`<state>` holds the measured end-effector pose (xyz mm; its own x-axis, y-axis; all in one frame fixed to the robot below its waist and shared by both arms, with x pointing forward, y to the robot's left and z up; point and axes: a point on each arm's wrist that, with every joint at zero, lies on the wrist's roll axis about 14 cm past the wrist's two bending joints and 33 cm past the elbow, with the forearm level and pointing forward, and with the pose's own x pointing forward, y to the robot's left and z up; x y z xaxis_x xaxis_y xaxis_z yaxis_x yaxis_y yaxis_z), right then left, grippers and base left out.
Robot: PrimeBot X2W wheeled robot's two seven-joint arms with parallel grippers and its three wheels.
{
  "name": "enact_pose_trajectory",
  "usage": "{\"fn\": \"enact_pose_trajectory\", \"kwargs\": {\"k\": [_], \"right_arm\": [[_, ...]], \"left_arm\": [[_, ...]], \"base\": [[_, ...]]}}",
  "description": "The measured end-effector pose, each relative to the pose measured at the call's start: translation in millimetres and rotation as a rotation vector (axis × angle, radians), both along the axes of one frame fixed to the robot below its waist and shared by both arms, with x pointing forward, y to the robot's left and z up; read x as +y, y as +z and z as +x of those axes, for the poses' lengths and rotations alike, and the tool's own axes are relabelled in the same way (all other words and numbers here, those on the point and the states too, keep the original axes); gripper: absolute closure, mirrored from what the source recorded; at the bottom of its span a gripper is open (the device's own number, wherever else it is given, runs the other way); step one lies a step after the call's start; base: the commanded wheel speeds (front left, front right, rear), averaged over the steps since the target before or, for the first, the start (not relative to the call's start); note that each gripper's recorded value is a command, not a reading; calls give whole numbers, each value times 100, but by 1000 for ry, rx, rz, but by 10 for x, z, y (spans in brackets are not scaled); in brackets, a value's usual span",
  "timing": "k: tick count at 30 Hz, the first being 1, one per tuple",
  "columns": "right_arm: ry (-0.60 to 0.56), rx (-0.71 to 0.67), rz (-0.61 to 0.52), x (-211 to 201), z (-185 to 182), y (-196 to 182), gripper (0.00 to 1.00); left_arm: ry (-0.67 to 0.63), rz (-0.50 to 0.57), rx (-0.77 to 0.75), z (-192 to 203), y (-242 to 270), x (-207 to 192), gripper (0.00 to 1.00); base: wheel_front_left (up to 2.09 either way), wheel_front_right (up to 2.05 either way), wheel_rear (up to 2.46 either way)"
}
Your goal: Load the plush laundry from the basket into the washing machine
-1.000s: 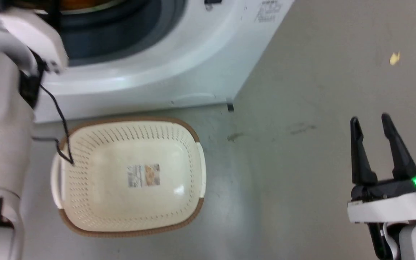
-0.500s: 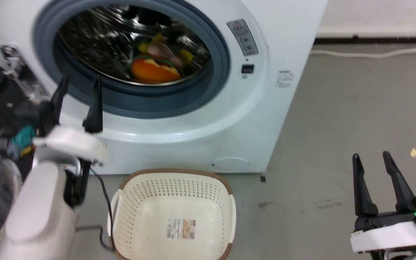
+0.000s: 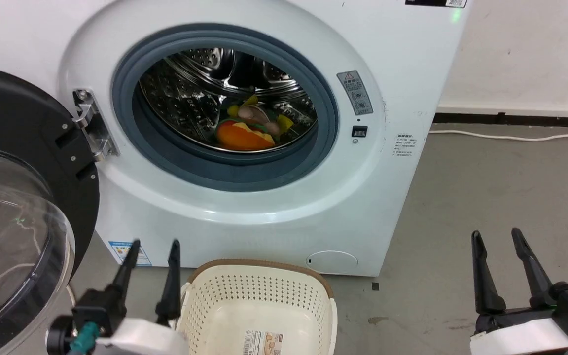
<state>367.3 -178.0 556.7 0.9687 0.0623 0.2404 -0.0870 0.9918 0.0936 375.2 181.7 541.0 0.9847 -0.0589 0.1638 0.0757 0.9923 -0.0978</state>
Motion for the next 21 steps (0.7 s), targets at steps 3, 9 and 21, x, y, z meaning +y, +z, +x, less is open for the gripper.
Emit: {"fn": "enact_pose_trajectory", "kwargs": {"k": [3, 9, 21], "right_arm": [[8, 10, 15, 24, -27, -31, 0], [34, 43, 36, 109, -68, -139, 0], [43, 67, 37, 142, -79, -213, 100]], "left_arm": [[3, 23, 47, -113, -171, -53, 0], [26, 13, 125, -236, -429, -80, 0], [38, 41, 106, -213, -369, -44, 100]], "base": [[0, 0, 0], [0, 0, 0], [0, 0, 0]]}}
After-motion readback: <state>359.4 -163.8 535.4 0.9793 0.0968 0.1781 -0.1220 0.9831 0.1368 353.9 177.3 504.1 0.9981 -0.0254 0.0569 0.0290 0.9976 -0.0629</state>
